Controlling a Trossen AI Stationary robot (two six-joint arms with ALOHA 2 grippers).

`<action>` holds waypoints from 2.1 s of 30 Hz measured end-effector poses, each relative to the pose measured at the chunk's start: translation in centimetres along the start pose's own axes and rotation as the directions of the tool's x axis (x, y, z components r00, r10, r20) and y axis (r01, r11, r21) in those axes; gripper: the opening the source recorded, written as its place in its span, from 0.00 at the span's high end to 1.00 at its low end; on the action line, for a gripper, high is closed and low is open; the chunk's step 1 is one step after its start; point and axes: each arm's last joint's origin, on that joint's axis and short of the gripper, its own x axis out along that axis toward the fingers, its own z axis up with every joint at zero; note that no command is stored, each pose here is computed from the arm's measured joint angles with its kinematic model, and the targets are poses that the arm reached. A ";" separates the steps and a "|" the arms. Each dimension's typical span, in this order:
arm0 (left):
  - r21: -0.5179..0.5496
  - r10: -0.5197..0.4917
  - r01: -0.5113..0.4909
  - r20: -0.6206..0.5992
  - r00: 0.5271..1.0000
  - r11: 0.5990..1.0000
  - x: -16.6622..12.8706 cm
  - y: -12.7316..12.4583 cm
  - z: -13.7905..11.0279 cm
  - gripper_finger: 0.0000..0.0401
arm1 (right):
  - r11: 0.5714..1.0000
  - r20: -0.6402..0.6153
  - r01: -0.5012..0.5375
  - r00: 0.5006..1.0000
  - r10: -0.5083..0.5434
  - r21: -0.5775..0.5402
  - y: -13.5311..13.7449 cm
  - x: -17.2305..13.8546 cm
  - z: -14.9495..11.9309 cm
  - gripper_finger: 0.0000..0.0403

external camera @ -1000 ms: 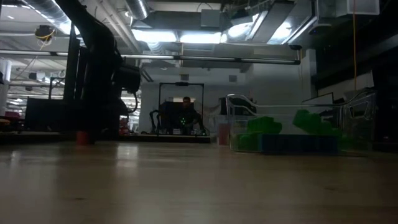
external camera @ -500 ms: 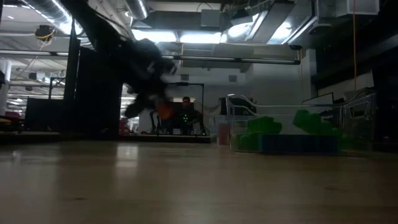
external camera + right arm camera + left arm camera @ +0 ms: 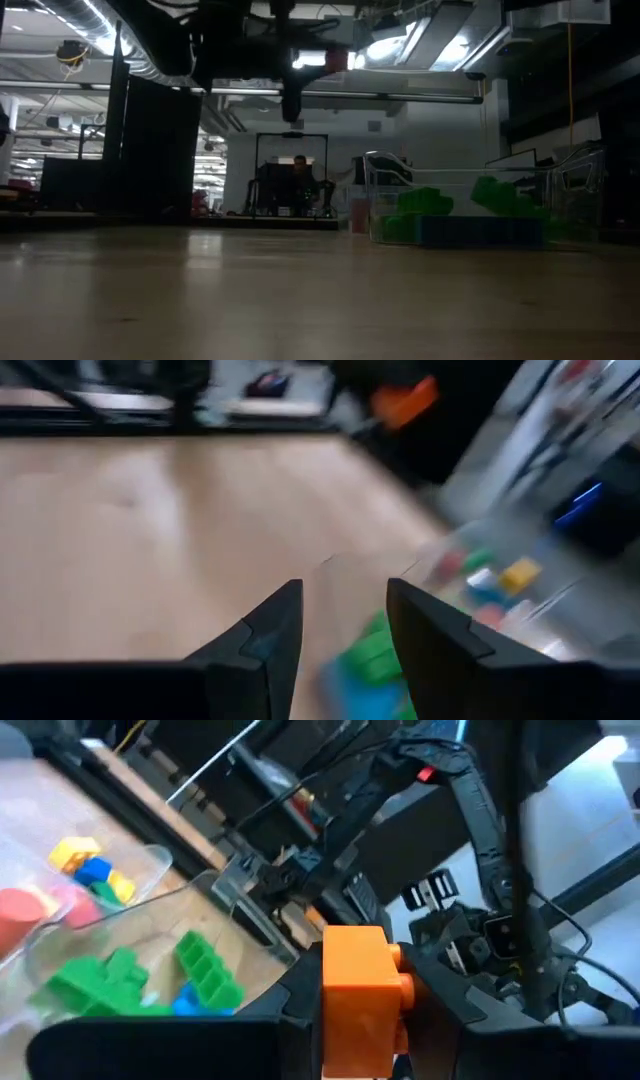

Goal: Sort blocks by size
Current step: Put the small orange 4 stud game piece into the right transparent bin

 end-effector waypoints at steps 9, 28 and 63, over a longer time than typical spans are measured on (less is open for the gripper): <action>-0.013 -0.067 0.066 -0.055 0.996 0.998 1.1 -2.6 -2.6 0.80 | 0.952 -0.008 0.173 0.984 -0.180 -0.253 -1.8 5.3 2.3 0.63; -0.027 -0.124 0.121 -0.120 0.985 0.992 1.6 -4.0 -4.2 0.79 | 0.930 -0.030 -0.242 0.970 0.243 -0.276 -2.8 10.9 6.6 0.50; -0.040 -0.202 0.198 -0.139 0.969 0.979 1.9 -5.9 -5.5 0.79 | 0.855 0.166 -0.187 0.940 0.299 -0.483 -0.3 13.0 7.6 0.35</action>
